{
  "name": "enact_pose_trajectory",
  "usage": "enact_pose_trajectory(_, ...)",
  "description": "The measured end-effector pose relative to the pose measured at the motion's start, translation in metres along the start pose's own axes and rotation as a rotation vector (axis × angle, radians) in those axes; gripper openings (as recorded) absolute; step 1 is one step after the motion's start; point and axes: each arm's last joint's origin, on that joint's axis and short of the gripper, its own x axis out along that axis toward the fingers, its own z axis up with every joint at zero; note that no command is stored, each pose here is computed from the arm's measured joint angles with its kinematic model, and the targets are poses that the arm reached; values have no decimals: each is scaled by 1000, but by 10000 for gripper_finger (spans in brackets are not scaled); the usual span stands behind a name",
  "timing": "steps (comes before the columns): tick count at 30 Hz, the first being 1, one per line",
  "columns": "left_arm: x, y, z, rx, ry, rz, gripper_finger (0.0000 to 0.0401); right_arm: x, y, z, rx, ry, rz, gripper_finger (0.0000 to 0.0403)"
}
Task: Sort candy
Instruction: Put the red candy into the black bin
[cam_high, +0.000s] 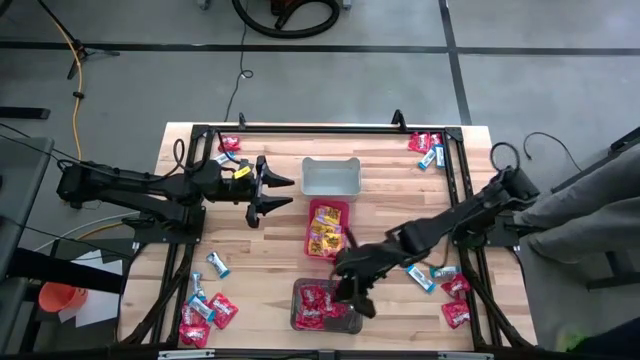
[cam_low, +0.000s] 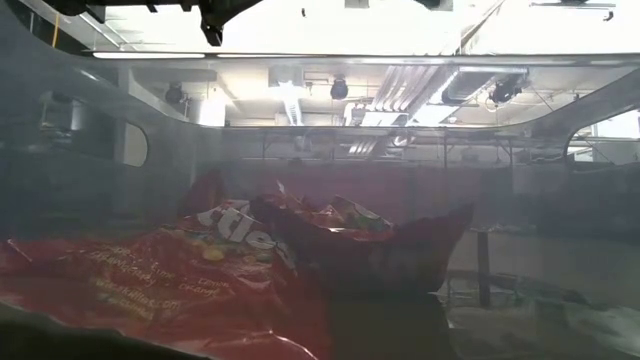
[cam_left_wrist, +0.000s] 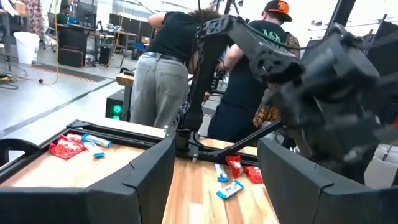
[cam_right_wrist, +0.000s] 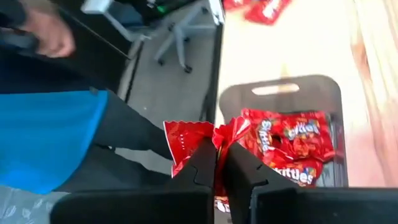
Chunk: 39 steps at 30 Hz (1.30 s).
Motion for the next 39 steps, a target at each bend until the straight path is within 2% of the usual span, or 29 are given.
enact_pose_trajectory(8, 0, 0, 0, -1, 5, 1, 216, 42, -18, -13, 111, 97, -67, 57)
enact_pose_trajectory(16, 0, 0, -1, -57, 6, 3, 216, 57, -26, -24, 32, 131, -154, 178)
enact_pose_trajectory(20, 0, 0, -1, -89, 7, 4, 216, 55, -24, -24, -34, 155, -124, 220)
enact_pose_trajectory(25, 0, 0, -1, -97, 11, 6, 216, 53, -23, -25, 7, 240, 3, 228)
enact_pose_trajectory(28, 0, 1, -1, -97, 8, 19, 216, 39, -19, -22, -17, 248, -1, 227)
enact_pose_trajectory(33, 0, 2, -2, -85, 9, 58, 216, -7, -13, -14, -71, 183, -199, 227)
enact_pose_trajectory(37, 0, 2, -2, -53, 12, 53, 216, -53, -7, -3, -40, 11, -389, 227)
enact_pose_trajectory(39, 0, 1, -2, -52, 22, 11, 216, -74, -5, 2, -8, -103, -478, 227)
